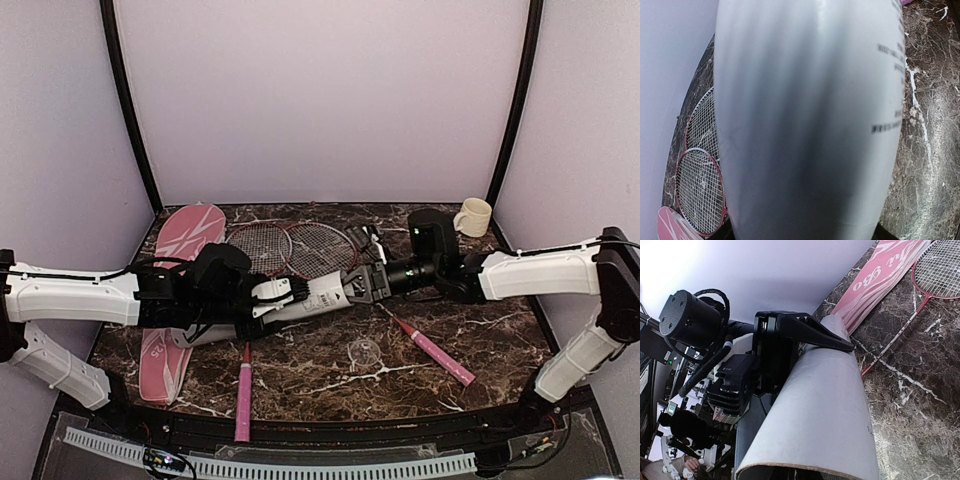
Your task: Pack up the badminton gear
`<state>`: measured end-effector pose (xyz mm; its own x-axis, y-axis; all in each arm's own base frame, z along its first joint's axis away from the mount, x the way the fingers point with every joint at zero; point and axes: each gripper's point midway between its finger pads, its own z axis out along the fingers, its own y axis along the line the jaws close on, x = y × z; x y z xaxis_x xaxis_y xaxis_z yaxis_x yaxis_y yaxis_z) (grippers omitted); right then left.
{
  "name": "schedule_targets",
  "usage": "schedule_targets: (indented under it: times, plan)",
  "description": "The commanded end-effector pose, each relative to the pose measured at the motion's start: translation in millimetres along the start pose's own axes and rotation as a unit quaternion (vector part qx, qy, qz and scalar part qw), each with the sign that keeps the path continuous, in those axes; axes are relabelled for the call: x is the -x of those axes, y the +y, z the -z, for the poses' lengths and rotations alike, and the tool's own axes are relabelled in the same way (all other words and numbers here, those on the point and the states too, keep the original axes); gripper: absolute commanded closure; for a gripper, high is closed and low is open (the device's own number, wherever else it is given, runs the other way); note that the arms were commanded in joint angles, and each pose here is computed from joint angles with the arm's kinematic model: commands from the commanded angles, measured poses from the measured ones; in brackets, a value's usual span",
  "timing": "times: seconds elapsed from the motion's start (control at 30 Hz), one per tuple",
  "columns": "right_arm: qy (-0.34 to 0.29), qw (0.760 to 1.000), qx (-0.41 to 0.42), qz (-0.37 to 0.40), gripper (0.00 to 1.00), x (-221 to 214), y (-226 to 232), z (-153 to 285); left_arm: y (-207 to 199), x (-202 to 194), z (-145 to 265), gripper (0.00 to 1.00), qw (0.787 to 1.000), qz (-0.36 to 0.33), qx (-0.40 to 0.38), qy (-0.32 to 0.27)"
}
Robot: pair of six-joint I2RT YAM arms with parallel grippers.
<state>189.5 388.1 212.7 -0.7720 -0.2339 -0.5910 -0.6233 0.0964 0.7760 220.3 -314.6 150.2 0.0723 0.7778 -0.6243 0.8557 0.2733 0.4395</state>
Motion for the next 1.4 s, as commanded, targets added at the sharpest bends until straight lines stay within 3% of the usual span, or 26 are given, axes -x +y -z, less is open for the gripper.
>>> schedule_targets:
  times: [0.0, 0.4, 0.57, 0.73, 0.87, 1.0, 1.17, 1.37]
  plan:
    - [-0.002, 0.999, 0.022, 0.025, 1.00, 8, 14, -7, 6, 10, 4, 0.37, 1.000, -0.003, 0.013, -0.016]
    - [-0.008, 1.000, 0.008, 0.028, 0.98, 10, 15, -2, 7, 10, 5, 0.37, 1.000, -0.004, 0.014, -0.015]
    - [-0.015, 0.999, -0.022, 0.031, 0.80, 15, 9, 13, 8, 12, 9, 0.37, 1.000, -0.005, 0.018, -0.023]
    - [-0.043, 0.997, -0.058, 0.029, 0.54, 23, 1, 54, 9, 13, 10, 0.37, 0.999, -0.007, 0.022, -0.024]
    - [-0.048, 0.990, -0.123, 0.038, 0.42, 20, -16, 88, 9, 13, 10, 0.37, 0.999, -0.007, 0.023, -0.024]
    - [-0.111, 0.959, -0.261, -0.002, 0.28, 31, -66, 144, 8, 13, 10, 0.37, 0.999, -0.007, 0.021, -0.024]
    - [-0.174, 0.857, -0.478, -0.087, 0.20, 33, -144, 221, 8, 13, 9, 0.37, 1.000, -0.009, 0.021, -0.022]
    - [-0.216, 0.819, -0.516, -0.131, 0.21, 34, -194, 259, 10, 15, 13, 0.37, 0.999, -0.011, 0.027, -0.025]
